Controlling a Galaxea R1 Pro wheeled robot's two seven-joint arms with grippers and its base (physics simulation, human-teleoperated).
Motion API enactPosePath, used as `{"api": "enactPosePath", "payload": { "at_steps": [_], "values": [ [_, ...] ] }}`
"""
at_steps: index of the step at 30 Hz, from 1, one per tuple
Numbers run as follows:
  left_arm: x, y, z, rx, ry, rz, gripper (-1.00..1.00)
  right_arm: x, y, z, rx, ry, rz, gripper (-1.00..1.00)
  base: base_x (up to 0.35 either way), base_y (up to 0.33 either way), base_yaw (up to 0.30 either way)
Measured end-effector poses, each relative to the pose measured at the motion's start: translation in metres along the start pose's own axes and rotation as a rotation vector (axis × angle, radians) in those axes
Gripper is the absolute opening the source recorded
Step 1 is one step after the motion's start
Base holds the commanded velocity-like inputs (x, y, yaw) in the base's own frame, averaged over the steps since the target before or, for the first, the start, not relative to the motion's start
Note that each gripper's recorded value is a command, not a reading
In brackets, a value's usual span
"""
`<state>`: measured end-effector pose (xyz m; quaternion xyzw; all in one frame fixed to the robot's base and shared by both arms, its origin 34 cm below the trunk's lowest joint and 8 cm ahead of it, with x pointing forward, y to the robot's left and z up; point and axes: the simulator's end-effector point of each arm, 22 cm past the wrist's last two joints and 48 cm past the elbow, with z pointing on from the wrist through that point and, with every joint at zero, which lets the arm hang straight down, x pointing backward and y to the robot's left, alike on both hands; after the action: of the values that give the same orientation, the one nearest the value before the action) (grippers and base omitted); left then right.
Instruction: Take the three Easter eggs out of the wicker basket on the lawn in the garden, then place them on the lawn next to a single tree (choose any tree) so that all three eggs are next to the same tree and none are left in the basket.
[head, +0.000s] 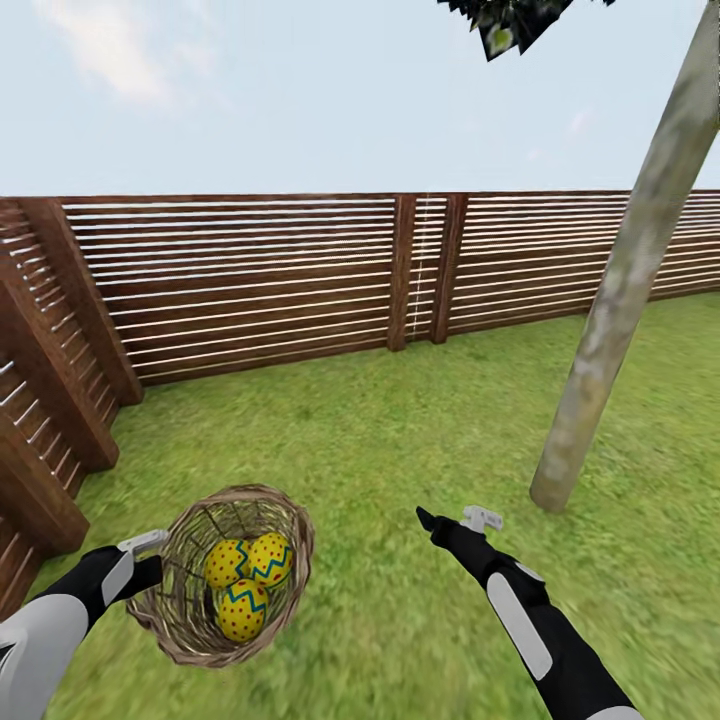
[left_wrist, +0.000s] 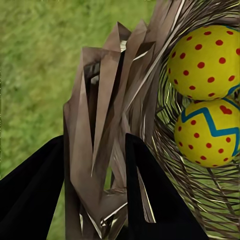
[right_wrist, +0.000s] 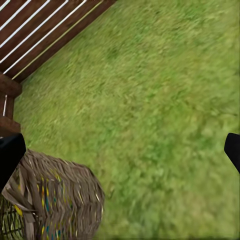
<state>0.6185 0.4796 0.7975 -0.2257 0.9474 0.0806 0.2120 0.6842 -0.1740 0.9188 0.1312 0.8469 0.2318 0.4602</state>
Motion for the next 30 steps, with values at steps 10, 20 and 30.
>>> {"api": "enactPosePath", "payload": {
  "at_steps": [10,20,30],
  "values": [
    [0.0,-0.004,-0.002,0.006,-0.003,0.004,-1.0,-0.005,-0.011,-0.001,0.019,-0.044,-0.004,1.0,0.043,-0.021,-0.085],
    [-0.005,-0.006,-0.006,0.013,-0.012,-0.008,-1.0,-0.009,-0.009,-0.002,0.02,-0.051,-0.001,1.0,0.065,-0.049,-0.236],
    [-0.009,-0.005,-0.01,0.014,-0.022,-0.005,-1.0,-0.001,-0.025,-0.003,0.054,-0.029,0.014,1.0,0.0,0.0,-0.227]
  ]
}}
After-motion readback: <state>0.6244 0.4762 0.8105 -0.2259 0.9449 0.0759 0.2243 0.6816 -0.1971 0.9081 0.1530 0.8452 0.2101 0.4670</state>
